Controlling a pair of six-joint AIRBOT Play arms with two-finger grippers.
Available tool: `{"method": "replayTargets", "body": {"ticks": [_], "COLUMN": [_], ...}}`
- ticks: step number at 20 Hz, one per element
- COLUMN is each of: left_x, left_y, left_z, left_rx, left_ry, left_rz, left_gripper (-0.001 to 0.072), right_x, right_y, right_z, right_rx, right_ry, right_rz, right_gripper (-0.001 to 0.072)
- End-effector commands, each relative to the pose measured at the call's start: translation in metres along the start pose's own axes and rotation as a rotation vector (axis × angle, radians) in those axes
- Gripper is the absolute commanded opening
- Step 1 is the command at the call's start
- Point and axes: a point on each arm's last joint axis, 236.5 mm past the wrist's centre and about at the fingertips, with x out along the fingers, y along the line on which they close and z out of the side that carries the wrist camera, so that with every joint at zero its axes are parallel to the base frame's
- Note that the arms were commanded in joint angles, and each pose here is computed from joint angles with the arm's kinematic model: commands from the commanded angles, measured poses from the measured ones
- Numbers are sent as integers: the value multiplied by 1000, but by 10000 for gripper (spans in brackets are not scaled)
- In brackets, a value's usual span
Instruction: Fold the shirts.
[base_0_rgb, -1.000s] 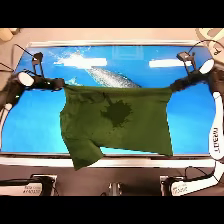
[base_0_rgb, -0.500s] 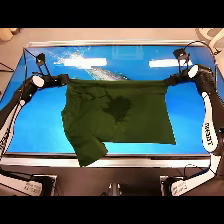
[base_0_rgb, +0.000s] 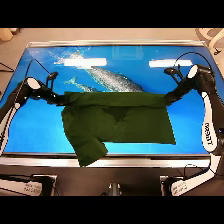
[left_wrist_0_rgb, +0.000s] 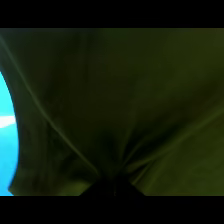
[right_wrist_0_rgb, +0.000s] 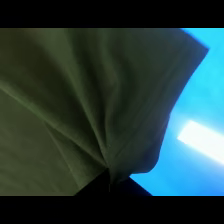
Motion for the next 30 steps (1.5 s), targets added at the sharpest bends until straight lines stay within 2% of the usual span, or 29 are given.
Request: {"method": "replayTargets", "body": {"ticks": [1,5,8,15,16,17,18,19,20,21,24,27,30], "left_x": [10,0,-25,0,4,3,-3,-12,-25,-38,-64,-47,-26], "left_y": [-1,-4,2,-1,-2,-3,-2,1,5,11,23,13,-20], "left_z": [-35,-43,-21,-45,-50,-52,-53,-53,-53,-55,-86,-151,-219], "left_rx": [-81,-79,-83,-142,-141,-142,-148,-151,-149,-163,-232,-281,-311], "left_ry": [121,160,91,182,198,204,210,211,205,194,208,246,278], "left_rz": [-14,-24,-25,-28,-29,-30,-32,-35,-39,-40,-49,-69,-184], "left_gripper": [20,20,19,22,75,259,460,482,482,481,481,480,480], "right_x": [3,0,-13,25,25,23,17,7,-5,-18,-50,-43,-17], "right_y": [13,9,-13,0,0,0,-1,-1,-4,-3,3,19,51], "right_z": [-17,-15,-26,-24,-24,-24,-25,-34,-45,-53,-86,-131,-170], "right_rx": [16,-17,-41,31,43,42,29,-18,-24,12,125,167,141], "right_ry": [75,70,103,117,118,115,117,146,176,177,200,233,269], "right_rz": [58,43,-50,67,65,62,53,44,29,42,114,106,151], "right_gripper": [15,15,15,27,109,284,415,434,488,506,499,498,498]}}
